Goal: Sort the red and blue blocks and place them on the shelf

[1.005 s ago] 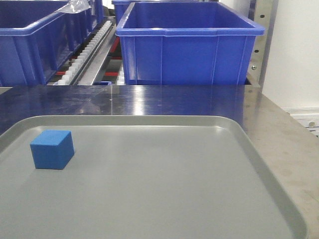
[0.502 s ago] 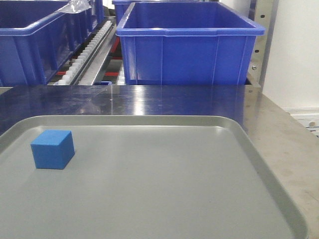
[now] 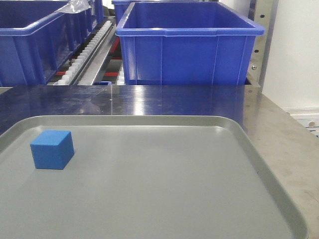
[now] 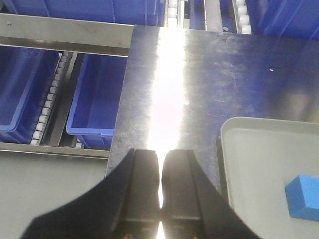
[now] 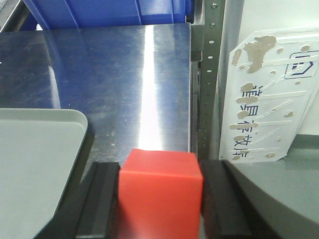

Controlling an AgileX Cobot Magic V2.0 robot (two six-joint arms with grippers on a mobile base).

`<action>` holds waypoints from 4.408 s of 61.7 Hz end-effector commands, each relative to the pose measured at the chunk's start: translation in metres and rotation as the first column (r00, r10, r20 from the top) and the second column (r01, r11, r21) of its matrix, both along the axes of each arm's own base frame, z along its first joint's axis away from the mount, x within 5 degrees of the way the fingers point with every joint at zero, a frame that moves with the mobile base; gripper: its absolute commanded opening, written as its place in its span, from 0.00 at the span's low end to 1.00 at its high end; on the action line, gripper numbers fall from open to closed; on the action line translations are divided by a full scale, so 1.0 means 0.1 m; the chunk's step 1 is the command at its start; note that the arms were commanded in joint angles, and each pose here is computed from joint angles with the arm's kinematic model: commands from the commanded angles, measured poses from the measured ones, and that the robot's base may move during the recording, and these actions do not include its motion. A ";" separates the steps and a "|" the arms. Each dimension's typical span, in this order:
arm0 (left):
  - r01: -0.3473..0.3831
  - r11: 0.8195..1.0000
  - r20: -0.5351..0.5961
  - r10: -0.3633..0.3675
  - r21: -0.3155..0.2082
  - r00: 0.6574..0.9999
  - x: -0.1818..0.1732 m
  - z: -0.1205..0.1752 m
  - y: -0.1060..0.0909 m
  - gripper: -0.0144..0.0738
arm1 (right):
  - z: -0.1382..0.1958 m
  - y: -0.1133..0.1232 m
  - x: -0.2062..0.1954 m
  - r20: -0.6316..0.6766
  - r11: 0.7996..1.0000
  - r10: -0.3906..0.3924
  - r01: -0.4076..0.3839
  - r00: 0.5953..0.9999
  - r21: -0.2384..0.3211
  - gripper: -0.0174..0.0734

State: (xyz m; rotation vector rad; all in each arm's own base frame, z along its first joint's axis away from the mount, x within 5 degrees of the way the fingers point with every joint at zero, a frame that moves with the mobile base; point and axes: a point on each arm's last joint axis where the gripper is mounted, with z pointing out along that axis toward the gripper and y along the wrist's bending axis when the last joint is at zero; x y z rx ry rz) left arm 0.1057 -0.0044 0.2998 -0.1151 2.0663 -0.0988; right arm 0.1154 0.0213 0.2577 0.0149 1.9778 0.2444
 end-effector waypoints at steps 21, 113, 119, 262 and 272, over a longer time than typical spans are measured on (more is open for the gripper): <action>0.014 1.000 0.093 -0.013 -0.014 0.996 0.04 0.16 -0.02 0.30 | 0.17 0.00 0.04 0.117 1.000 0.001 -0.001 0.993 0.004 0.25; 0.193 0.966 -0.372 -0.246 -0.173 0.895 1.10 0.31 -0.50 0.73 | 0.17 0.00 0.04 0.117 1.000 0.001 -0.001 0.993 0.004 0.25; 0.232 0.957 -0.368 -0.282 -0.174 0.886 1.15 0.29 -0.61 0.73 | 0.17 0.00 0.04 0.117 1.000 0.001 -0.001 0.993 0.004 0.25; 0.378 0.916 -0.534 -0.388 -0.134 0.752 1.31 -0.42 -1.68 0.73 | 0.17 0.00 0.04 0.117 1.000 0.001 -0.001 0.993 0.004 0.25; 0.378 0.916 -0.534 -0.388 -0.134 0.752 1.31 -0.42 -1.68 0.73 | 0.17 0.00 0.04 0.117 1.000 0.001 -0.001 0.993 0.004 0.25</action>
